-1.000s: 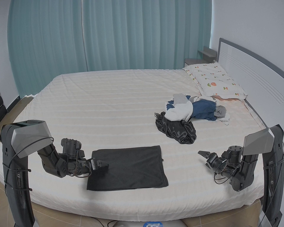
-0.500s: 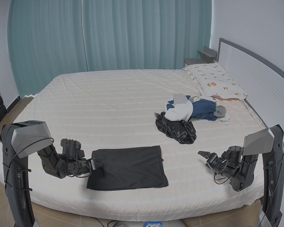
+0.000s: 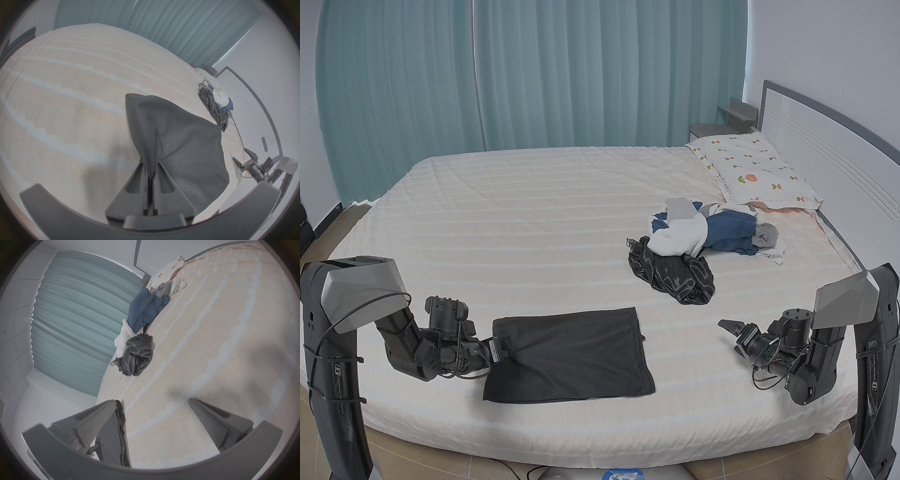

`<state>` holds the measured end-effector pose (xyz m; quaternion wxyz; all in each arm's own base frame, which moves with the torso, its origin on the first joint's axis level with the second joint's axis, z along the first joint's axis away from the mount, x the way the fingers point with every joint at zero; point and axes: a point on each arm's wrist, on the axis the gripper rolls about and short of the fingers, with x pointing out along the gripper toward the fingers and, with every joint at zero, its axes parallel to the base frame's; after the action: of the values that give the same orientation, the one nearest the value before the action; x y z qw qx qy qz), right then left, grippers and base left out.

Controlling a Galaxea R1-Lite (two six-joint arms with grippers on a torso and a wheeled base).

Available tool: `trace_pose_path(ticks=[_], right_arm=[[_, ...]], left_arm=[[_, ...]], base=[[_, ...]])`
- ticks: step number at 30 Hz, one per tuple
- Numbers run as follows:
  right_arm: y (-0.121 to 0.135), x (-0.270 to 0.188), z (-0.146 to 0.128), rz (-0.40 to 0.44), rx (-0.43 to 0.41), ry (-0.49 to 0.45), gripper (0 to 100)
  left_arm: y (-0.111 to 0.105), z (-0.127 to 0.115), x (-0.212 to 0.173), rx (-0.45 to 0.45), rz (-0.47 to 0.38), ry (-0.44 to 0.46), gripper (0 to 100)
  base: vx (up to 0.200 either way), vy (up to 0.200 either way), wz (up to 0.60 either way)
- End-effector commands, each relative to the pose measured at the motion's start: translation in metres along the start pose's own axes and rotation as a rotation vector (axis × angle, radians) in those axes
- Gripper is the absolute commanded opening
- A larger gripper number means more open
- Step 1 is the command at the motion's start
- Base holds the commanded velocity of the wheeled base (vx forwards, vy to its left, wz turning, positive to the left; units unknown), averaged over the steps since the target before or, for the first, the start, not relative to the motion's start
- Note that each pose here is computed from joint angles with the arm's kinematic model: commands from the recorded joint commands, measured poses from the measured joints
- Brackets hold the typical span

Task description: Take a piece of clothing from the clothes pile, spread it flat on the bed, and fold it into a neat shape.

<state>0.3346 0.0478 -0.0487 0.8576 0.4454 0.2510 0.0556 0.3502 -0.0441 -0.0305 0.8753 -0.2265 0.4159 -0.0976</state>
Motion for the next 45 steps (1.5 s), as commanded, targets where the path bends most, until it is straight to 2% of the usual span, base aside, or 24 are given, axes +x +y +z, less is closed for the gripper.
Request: trace_pose_path(ticks=[1, 19, 45], right_arm=[[0.001, 0.000, 0.001, 0.010, -0.003, -0.006, 100], [0.001, 0.000, -0.001, 0.008, -0.005, -0.003, 100], [0.001, 0.000, -0.001, 0.008, -0.005, -0.003, 100]], left_arm=[[-0.001, 0.003, -0.001, -0.018, -0.003, -0.013, 0], [0.004, 0.012, -0.008, -0.082, 0.004, -0.048, 0], [0.011, 0.009, -0.010, -0.096, 0.021, -0.037, 0]], base=[[0.000, 0.000, 0.00], [0.000, 0.189, 0.00], [0.000, 0.200, 0.00]])
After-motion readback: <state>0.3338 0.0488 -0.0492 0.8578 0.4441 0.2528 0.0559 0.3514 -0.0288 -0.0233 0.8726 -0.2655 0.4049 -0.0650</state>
